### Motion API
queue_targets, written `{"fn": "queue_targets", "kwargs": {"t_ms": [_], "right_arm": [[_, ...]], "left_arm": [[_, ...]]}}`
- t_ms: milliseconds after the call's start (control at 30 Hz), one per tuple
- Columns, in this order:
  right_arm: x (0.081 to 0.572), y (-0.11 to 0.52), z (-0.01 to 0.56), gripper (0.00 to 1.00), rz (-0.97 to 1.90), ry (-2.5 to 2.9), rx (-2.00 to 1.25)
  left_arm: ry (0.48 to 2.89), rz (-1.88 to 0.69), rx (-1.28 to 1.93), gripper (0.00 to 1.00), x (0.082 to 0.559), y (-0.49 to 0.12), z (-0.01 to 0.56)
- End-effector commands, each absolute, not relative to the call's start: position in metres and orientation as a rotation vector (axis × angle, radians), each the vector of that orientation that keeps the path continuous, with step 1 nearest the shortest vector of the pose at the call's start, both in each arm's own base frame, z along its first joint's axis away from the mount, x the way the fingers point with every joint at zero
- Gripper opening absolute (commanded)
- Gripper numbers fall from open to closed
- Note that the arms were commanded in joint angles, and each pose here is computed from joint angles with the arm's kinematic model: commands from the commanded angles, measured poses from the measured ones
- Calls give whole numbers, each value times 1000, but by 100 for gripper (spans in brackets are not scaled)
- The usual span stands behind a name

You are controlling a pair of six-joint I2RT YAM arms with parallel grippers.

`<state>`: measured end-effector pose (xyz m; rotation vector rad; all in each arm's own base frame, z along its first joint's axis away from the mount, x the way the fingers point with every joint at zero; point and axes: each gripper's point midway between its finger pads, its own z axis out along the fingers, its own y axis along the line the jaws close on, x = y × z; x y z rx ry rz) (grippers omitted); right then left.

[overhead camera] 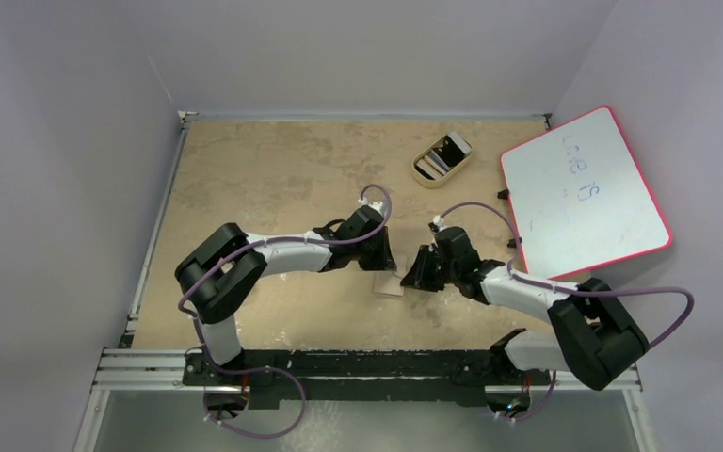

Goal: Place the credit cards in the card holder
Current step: Close the card holder at the center of the board.

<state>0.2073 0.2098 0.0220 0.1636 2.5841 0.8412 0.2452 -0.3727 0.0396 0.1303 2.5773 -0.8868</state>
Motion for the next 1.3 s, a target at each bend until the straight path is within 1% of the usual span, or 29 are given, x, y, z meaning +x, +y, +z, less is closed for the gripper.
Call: {"fn": "queue_targets", "kwargs": {"t_ms": [0,267,400,733,933,1133,1267], "right_arm": [[210,206,19,16,797,2598,144],[208,206,19,16,796,2609,131],[209,207,19,16,796,2612,128],[211,207,17,16,787,2615,125],[209,206,15,16,785,2625,128],[209,207,15,16,790,2624,125],[208,206,14,16,788,2627,124]], "left_arm": [[2524,-833,144,0,255,-367,57],[2515,-800,149,0,259,-364,48],[2529,-851,149,0,253,-369,43],[2569,-835,159,0,240,-363,31],[2557,-821,166,2,237,-362,37],[2583,-787,182,4,232,-359,26],[2587,-764,189,8,231,-358,25]]}}
